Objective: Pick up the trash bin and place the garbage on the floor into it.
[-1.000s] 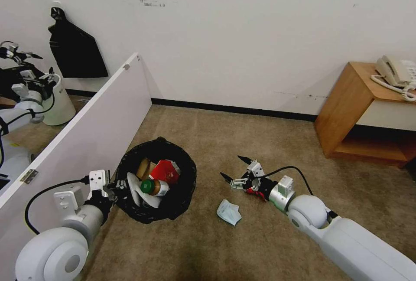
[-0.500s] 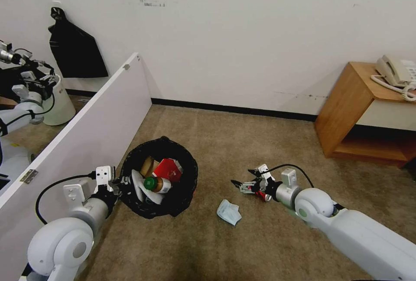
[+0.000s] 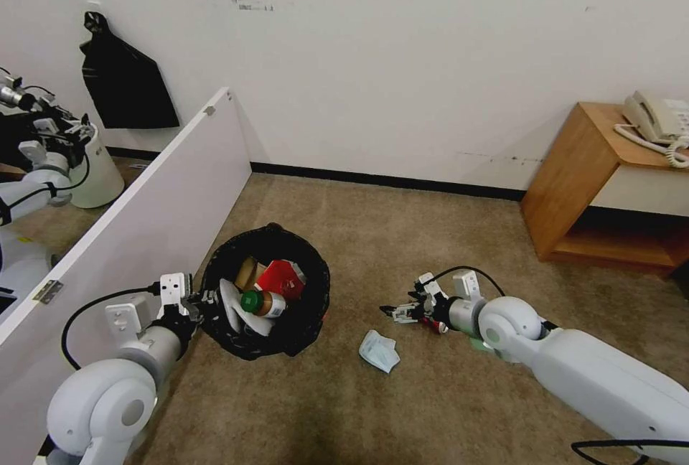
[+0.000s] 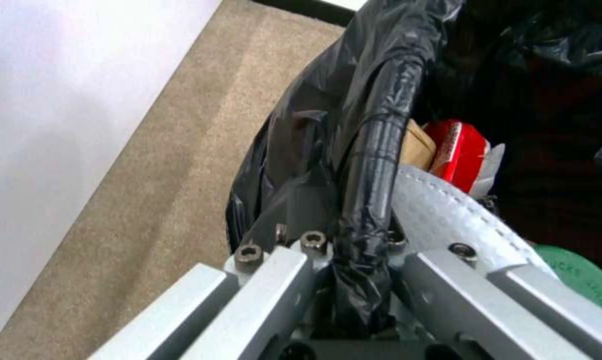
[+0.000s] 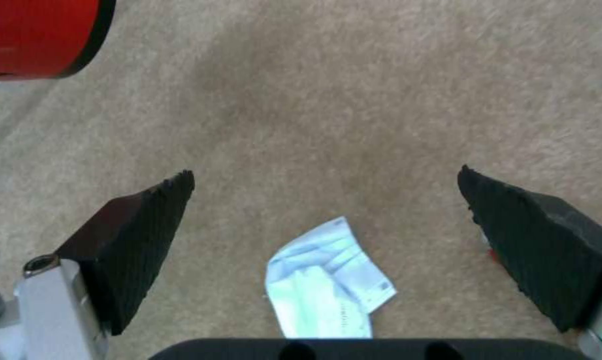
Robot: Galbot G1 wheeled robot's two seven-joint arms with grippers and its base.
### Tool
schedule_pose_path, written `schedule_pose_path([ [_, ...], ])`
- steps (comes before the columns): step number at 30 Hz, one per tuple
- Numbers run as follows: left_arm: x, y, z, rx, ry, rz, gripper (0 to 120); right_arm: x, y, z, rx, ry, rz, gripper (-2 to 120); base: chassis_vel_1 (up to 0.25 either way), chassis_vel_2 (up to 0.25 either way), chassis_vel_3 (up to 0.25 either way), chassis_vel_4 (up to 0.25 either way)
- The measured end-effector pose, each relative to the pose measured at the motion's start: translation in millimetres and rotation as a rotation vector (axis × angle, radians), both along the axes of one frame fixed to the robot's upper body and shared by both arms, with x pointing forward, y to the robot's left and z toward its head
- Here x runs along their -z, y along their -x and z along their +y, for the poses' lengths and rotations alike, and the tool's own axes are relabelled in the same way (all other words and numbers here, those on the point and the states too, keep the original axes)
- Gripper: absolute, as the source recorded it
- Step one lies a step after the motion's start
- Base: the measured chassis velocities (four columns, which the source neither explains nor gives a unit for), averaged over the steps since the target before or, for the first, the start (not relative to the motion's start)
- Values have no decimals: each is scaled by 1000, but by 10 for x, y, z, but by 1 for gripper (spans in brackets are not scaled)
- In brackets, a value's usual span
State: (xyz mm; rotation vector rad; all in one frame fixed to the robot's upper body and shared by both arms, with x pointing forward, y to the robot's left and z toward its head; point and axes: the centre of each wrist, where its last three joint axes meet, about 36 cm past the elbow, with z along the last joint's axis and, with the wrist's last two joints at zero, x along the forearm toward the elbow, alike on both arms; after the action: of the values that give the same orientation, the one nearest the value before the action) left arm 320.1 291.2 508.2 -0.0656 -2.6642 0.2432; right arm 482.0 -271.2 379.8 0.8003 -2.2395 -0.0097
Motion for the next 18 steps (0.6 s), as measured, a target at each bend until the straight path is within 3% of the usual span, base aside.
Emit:
schedule_pose_path([
  [18,20,-8,18,-1,13,-7,0,-9,-230,421,-93,89,303,100,0,0,0,0],
])
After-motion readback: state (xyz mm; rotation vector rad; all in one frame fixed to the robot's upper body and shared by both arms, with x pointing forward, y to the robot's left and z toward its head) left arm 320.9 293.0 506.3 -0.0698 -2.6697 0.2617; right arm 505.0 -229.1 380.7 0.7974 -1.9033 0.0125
